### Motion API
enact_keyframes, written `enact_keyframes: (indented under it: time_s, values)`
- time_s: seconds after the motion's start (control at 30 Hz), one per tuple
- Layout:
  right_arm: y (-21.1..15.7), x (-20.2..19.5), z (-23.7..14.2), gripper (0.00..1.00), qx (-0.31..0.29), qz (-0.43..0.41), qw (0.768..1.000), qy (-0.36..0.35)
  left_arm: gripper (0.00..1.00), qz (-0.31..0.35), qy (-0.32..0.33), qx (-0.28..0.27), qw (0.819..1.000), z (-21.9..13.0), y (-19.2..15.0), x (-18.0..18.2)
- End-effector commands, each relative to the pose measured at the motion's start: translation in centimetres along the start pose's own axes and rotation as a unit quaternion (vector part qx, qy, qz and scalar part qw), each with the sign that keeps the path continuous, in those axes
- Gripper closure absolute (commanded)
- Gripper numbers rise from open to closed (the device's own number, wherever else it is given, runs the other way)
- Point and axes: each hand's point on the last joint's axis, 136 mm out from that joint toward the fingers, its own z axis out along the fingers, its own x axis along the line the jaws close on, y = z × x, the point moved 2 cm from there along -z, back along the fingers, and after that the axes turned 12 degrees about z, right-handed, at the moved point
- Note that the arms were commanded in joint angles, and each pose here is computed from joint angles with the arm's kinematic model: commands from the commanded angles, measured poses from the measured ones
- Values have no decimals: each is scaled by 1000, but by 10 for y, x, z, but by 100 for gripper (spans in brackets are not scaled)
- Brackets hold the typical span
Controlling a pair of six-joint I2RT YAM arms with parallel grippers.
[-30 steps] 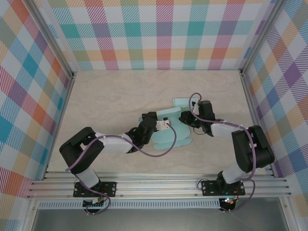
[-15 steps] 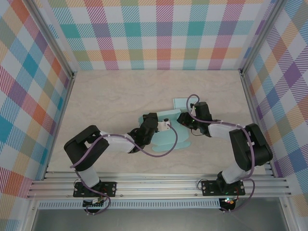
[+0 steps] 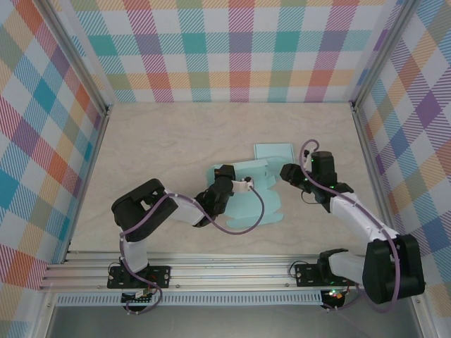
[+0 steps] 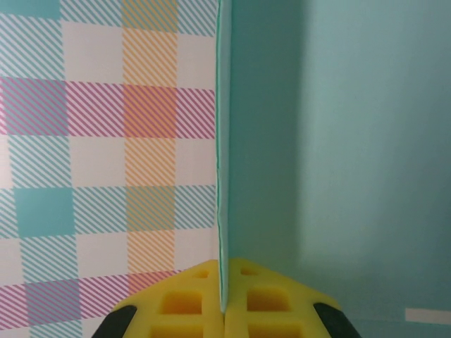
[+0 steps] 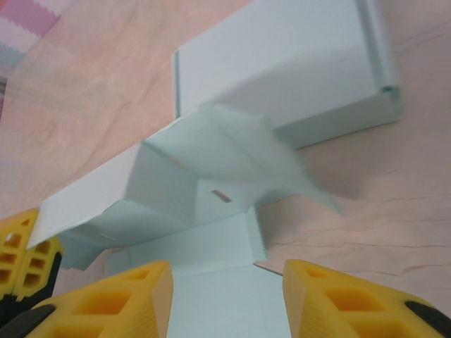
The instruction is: Fold the paper box
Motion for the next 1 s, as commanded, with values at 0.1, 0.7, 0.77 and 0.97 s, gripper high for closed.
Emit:
enact_keyframes:
  time_s: [0.1,0.7,0.77,0.97]
  values:
    - [48,-23,-9,57,-27,24,999,-20,100,20,52,-12,998,-2,13,22]
    - [72,-13,61,71,65,5,996,57,100,75,81,-27,994,-3,40,14]
    - [65,-16,66,71,77,8,995,60,100,78,81,-26,993,-2,41,13]
    - [46,-23,69,71,106,18,992,69,100,81,78,-26,993,0,41,8]
